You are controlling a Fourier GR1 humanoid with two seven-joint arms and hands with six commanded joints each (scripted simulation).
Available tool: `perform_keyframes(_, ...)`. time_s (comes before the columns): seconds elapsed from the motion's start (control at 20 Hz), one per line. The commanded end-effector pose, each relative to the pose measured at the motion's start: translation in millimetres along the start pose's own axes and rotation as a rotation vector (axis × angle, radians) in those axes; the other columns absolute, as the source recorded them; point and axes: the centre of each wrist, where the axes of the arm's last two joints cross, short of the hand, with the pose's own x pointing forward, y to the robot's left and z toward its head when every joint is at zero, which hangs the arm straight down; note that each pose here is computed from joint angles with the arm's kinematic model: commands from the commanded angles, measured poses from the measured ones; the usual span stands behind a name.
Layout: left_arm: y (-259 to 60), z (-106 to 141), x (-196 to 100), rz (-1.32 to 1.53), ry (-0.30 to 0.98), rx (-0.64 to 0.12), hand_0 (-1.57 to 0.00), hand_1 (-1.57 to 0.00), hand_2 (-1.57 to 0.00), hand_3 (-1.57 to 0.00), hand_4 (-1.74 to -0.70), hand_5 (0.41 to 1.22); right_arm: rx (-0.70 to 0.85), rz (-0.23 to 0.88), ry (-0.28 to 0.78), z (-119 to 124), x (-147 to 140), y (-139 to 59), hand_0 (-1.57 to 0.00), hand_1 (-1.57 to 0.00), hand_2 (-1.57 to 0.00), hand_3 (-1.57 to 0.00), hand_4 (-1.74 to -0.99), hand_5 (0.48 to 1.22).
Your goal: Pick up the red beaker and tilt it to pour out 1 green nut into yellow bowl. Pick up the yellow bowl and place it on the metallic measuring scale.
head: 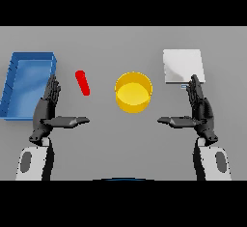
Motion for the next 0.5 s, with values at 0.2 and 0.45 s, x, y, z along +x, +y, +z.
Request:
perform_keyframes(0.2,2.8,0.2,0.0,-0.001,0.000,0.002,0.00,0.00,0.00,0.00,-1.09,0.623,-0.001,0.000,-0.002,2.8,-0.3,-2.8,0.00,0.00,0.00,0.00,-1.128,0.660)
perform_keyframes(0.45,-1.6,26.0,6.9,-0.163,-0.058,-0.031,0.00,0.00,0.00,0.00,-1.09,0.615,0.056,0.280,-0.168,28.5,0.3,7.8,0.00,0.00,0.00,0.00,-1.126,0.666)
